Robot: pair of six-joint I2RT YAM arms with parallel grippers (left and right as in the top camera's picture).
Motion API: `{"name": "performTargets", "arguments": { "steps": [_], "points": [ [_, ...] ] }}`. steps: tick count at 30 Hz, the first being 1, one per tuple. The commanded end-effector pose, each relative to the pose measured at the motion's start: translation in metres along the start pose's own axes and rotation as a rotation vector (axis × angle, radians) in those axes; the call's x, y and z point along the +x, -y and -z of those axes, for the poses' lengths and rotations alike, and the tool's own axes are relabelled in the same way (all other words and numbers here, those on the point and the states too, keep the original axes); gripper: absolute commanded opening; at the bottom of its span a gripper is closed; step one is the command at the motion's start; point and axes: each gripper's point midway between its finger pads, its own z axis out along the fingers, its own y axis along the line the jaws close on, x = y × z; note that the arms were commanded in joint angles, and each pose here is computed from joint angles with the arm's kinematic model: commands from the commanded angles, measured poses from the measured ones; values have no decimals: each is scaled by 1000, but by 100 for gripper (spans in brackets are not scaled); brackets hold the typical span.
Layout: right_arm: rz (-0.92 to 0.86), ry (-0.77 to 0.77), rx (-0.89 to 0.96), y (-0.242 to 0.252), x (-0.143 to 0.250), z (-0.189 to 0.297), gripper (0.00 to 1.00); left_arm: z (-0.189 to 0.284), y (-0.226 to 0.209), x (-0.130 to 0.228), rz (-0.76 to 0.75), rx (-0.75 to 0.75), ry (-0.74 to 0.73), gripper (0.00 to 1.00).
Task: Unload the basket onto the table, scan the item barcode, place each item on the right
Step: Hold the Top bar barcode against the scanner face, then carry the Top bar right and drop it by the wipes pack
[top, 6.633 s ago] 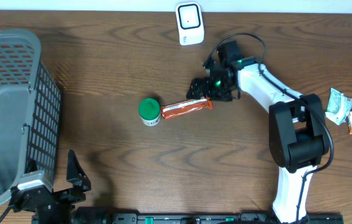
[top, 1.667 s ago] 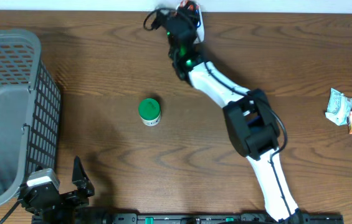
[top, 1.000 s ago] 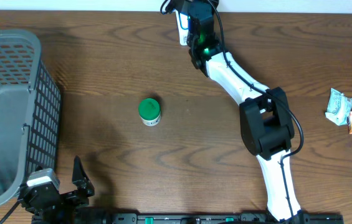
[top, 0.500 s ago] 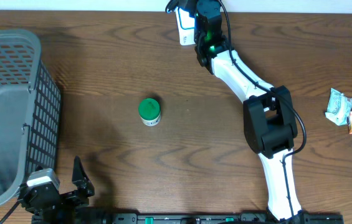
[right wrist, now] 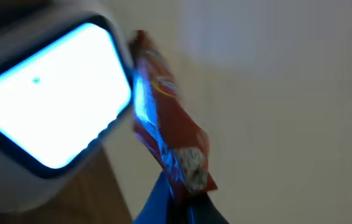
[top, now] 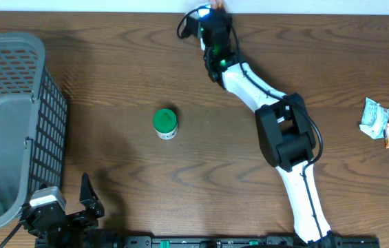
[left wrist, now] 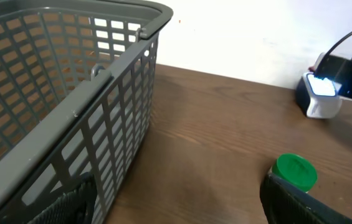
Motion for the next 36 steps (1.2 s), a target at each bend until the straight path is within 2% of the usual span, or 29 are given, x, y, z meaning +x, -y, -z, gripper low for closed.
{"name": "performTargets", "arguments": {
  "steps": [1, 15, 22, 27, 30, 34, 36],
  "points": [
    [85, -57, -43, -19, 2, 3, 1, 1, -1, -1, -17, -3, 7, 84],
    [171, -74, -241, -53, -13, 48, 1, 1, -1, -1, -17, -3, 7, 84],
    [114, -110, -243, -43, -8, 56, 1, 1, -1, -1, -16, -3, 7, 84],
    [54, -94, -213, 1, -6, 76, 1, 1, -1, -1, -16, -3, 7, 84],
    [5, -87, -179, 46, 3, 98, 1, 1, -1, -1, -16, -3, 7, 84],
    [-124, -92, -131, 116, 33, 138, 1, 1, -1, -1, -16, -3, 7, 84],
    [-212, -119, -108, 149, 62, 157, 1, 1, -1, -1, -16, -3, 7, 84]
  ]
}}
